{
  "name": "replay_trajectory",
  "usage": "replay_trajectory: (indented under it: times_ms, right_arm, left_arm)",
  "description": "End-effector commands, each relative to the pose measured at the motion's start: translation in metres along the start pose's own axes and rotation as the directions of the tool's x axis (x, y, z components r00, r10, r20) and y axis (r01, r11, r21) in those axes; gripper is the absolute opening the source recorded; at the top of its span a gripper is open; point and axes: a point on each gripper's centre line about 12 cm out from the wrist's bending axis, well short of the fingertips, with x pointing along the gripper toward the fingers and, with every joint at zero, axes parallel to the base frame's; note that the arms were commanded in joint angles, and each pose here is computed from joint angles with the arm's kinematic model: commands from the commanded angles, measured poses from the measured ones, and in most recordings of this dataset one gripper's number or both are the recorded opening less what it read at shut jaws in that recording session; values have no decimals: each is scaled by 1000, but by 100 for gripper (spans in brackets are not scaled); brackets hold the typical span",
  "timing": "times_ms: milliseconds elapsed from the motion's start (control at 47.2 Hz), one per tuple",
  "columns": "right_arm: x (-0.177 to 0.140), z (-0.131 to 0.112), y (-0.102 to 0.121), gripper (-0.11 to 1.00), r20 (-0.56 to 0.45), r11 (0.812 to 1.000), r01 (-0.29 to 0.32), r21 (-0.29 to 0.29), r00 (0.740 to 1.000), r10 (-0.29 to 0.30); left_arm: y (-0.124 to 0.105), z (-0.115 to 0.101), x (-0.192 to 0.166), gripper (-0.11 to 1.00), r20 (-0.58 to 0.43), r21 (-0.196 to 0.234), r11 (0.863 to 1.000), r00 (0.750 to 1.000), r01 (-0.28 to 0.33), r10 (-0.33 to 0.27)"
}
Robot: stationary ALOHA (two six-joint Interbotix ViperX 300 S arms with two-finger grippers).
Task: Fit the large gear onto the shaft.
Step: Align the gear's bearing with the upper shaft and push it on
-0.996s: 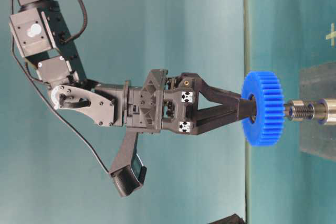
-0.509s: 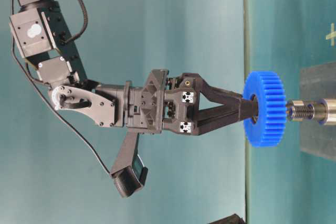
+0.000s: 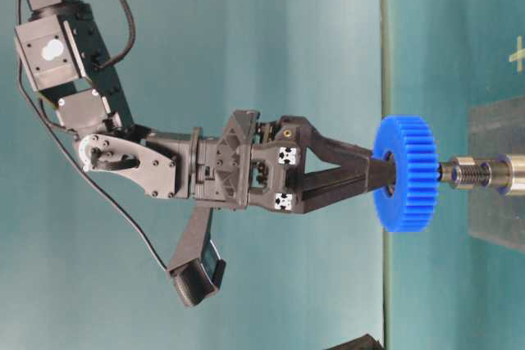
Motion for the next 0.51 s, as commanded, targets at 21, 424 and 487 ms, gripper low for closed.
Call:
replay_trajectory:
  times_ms: [21,424,487]
  right_arm:
    - [-14,5,3,50,31,1000,-4,-13,1000,5]
    - [-12,4,12,61,13,1000,-15,-24,1000,16]
    - [-13,4,10,62,15,1000,-15,-18,1000,15]
  left_arm:
    - [0,6,-1,0,21,2,1000,1000,1,-1]
    - [-1,6,-2,0,25,0,1000,1000,2,-2]
    - [0,6,-2,0,25,2,1000,1000,1,-1]
